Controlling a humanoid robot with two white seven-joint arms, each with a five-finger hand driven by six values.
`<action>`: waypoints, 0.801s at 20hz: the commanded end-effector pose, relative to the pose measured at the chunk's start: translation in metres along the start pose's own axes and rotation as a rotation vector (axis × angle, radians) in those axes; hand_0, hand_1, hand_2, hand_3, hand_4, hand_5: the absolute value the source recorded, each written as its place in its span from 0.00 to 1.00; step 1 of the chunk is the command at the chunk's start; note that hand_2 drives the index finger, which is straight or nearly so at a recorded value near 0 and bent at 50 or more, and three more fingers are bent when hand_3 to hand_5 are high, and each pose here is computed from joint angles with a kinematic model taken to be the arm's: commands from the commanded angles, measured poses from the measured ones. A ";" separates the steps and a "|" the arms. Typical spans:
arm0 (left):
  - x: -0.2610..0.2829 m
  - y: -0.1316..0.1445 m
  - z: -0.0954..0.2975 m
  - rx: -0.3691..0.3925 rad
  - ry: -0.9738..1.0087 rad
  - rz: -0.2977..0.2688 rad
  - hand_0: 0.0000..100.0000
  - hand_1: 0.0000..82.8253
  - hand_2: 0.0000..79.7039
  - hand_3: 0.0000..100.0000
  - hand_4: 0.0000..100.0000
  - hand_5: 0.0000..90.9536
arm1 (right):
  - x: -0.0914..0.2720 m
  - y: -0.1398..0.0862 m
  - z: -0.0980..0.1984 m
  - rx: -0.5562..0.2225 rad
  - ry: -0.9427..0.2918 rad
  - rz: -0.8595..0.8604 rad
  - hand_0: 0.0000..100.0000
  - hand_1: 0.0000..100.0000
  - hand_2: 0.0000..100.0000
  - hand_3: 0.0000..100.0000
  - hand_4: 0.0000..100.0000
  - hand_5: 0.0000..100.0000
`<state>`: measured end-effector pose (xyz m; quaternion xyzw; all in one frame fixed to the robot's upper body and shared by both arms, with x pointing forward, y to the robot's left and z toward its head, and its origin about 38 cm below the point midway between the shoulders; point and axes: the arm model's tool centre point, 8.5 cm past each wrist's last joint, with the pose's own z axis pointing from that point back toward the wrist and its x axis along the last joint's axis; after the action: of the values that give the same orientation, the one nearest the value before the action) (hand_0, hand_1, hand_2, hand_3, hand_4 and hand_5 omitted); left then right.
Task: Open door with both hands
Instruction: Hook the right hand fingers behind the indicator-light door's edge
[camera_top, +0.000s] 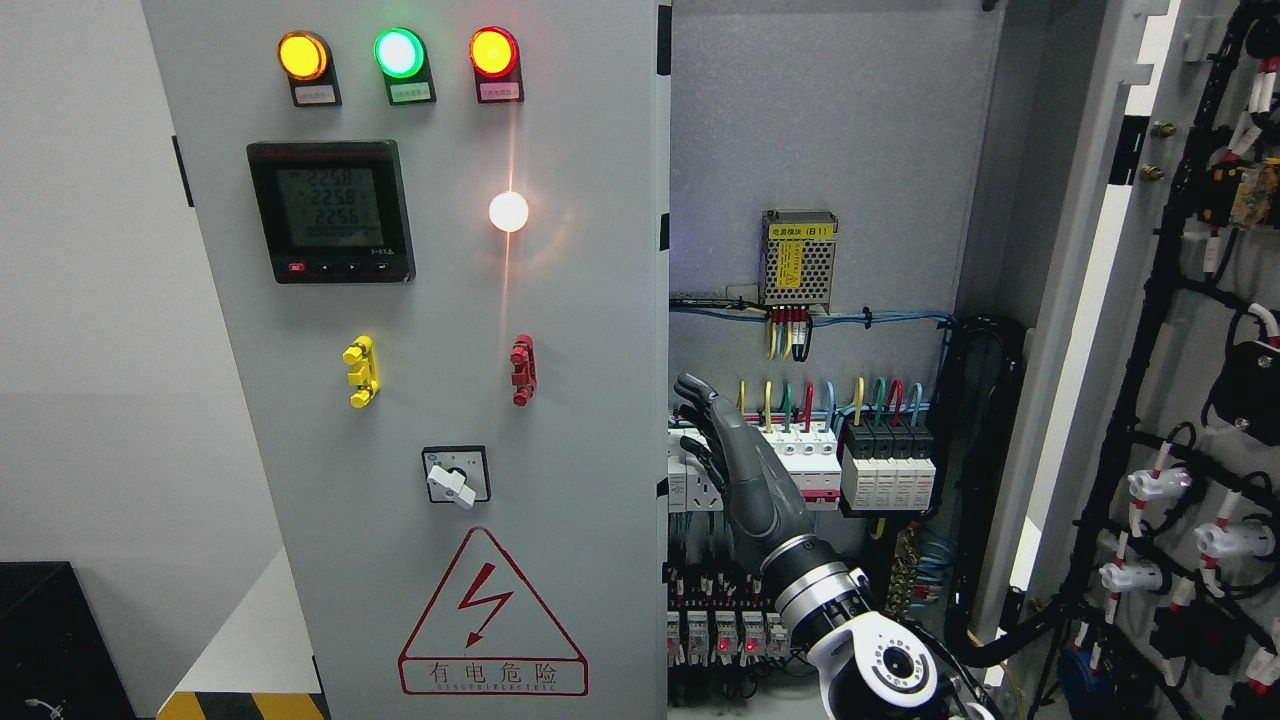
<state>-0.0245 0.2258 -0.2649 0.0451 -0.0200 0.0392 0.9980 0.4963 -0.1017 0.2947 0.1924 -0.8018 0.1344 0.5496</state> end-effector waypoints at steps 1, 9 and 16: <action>0.000 0.000 0.000 0.001 0.000 0.009 0.00 0.00 0.00 0.00 0.00 0.00 | -0.005 -0.018 0.003 -0.018 0.019 0.003 0.19 0.00 0.00 0.00 0.00 0.00; 0.000 0.001 0.000 0.002 0.000 0.009 0.00 0.00 0.00 0.00 0.00 0.00 | -0.004 -0.015 -0.002 0.043 0.028 -0.036 0.19 0.00 0.00 0.00 0.00 0.00; 0.000 0.000 0.000 0.001 0.000 0.009 0.00 0.00 0.00 0.00 0.00 0.00 | -0.002 -0.024 -0.008 0.031 0.033 -0.066 0.19 0.00 0.00 0.00 0.00 0.00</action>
<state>-0.0245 0.2257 -0.2649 0.0450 -0.0200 0.0393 0.9980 0.5045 -0.1048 0.2982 0.2314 -0.7877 0.1417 0.5531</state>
